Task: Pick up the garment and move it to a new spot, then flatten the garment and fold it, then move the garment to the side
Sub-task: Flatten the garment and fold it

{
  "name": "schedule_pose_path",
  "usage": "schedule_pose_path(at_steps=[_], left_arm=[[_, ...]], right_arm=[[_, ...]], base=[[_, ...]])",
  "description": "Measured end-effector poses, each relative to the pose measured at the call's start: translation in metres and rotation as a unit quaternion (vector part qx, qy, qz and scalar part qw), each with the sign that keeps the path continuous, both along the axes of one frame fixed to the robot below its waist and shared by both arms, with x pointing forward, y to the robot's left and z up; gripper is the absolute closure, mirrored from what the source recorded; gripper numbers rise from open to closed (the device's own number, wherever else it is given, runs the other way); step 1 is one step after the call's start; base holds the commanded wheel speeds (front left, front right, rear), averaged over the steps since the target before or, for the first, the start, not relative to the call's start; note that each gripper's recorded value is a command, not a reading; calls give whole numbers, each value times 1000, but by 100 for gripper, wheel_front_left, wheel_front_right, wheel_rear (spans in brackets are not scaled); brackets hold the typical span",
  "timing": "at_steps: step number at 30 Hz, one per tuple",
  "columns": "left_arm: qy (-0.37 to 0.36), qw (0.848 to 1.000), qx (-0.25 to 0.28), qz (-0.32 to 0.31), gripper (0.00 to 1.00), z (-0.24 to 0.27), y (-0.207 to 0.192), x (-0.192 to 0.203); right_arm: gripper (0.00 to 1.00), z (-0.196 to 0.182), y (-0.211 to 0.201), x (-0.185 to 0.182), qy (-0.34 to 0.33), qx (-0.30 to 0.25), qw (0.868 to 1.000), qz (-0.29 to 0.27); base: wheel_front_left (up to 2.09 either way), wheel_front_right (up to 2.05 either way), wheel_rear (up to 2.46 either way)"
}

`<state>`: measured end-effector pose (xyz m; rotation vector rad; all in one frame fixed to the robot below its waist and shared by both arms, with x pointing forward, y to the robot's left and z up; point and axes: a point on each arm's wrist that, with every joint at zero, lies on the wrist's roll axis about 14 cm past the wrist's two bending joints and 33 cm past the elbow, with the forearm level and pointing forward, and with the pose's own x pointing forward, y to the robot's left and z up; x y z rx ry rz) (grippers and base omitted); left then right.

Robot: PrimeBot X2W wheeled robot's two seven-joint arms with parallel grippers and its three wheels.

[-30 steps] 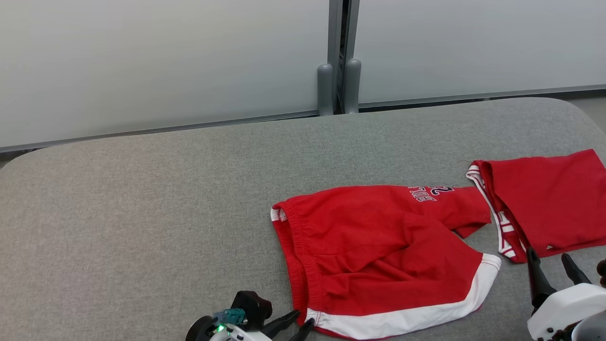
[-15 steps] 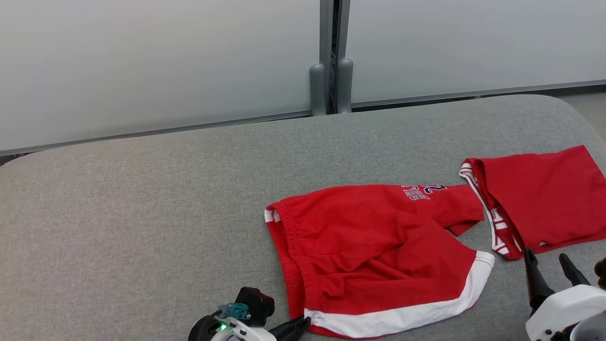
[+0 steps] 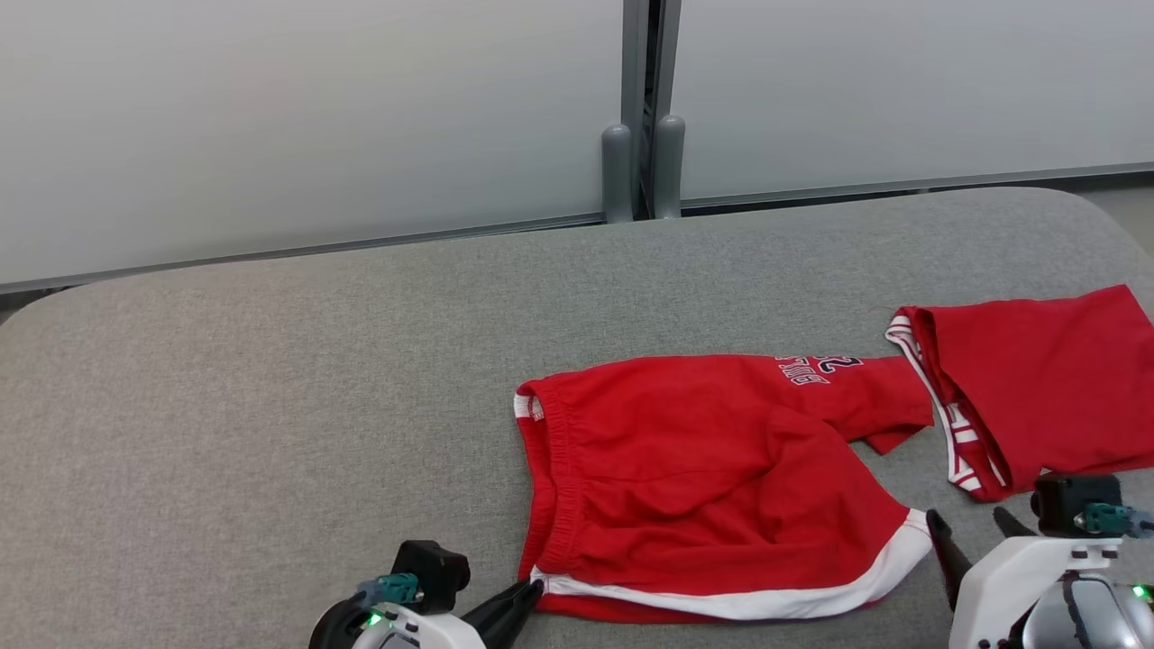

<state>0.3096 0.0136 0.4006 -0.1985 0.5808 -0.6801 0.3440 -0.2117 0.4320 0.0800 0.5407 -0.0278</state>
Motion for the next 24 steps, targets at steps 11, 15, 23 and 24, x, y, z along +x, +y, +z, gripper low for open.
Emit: schedule_pose_path(at_steps=[11,15,23,24], left_arm=[[4,999,2,34,100,-2,16,9],[5,999,1,37,100,-3,17,13],[10,999,2,42,100,-5,19,14],[10,999,3,45,100,-5,20,15]], right_arm=[[0,-28,3,-14,75,-12,997,11],[0,-28,9,-6,72,-23,997,24],[22,-47,14,-2,116,-47,991,42],[31,-49,13,-1,117,-48,991,41]], base=[[0,0,0],[0,0,0],[0,0,0],[0,0,0]])
